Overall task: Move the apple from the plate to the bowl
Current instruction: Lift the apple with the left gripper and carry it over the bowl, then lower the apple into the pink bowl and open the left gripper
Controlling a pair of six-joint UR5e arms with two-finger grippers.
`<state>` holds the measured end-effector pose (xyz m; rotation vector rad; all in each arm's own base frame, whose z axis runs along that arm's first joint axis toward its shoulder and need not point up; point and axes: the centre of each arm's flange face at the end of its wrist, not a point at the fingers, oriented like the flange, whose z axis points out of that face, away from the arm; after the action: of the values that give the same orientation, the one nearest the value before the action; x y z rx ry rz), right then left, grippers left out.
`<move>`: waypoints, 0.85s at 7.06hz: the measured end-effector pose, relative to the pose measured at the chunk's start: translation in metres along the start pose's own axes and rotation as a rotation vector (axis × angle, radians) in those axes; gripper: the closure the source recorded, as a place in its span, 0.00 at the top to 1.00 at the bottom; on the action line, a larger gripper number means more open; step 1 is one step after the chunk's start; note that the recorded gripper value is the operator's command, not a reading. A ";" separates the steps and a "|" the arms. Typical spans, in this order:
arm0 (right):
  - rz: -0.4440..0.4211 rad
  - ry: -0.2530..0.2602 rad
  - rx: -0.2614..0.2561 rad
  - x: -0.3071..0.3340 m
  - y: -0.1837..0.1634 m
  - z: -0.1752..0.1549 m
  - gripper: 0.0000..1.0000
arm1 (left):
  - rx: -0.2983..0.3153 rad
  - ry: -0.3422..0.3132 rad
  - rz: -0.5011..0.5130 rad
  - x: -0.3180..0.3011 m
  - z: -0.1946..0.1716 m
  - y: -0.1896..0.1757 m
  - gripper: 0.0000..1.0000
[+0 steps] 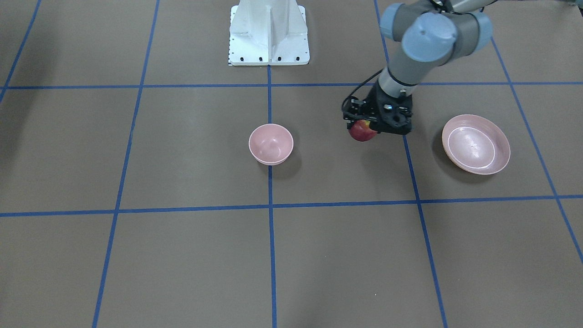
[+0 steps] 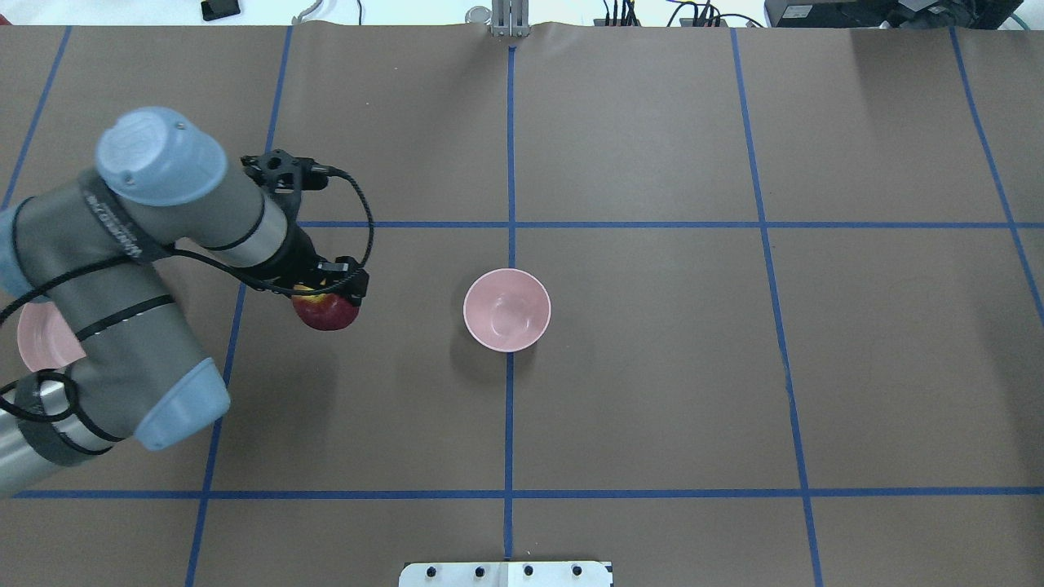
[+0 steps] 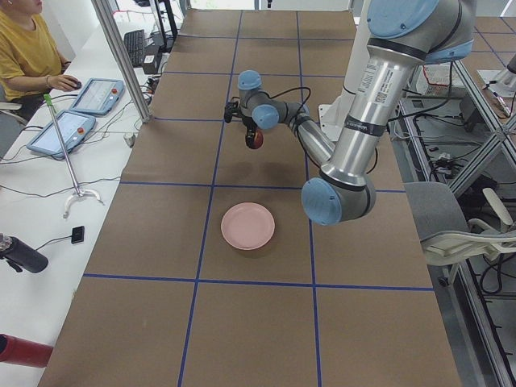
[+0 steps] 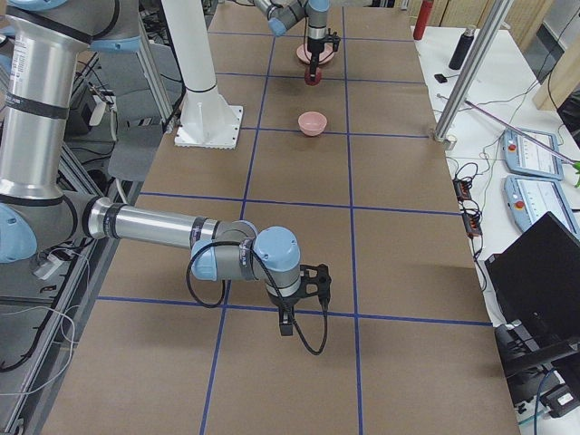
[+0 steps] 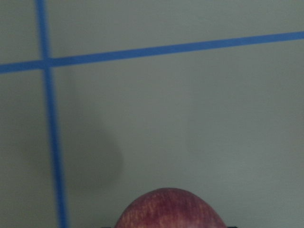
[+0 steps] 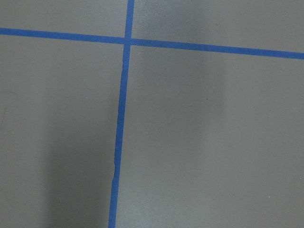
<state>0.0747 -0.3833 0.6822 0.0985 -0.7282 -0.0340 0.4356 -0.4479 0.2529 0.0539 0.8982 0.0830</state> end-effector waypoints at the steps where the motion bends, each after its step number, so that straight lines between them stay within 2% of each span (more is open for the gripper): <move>1: 0.000 0.000 0.000 0.000 0.000 0.000 1.00 | -0.006 -0.022 -0.042 0.047 -0.003 -0.006 0.35; 3: 0.002 -0.001 -0.001 0.000 0.001 0.000 1.00 | -0.005 -0.042 -0.107 0.116 0.009 -0.019 0.35; 6: 0.002 -0.004 -0.001 0.000 0.001 0.000 1.00 | 0.017 -0.015 -0.154 0.187 0.043 -0.031 0.39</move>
<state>0.0744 -0.3825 0.6824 0.0970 -0.7320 -0.0323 0.5873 -0.4611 0.1313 0.0007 0.8850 -0.0683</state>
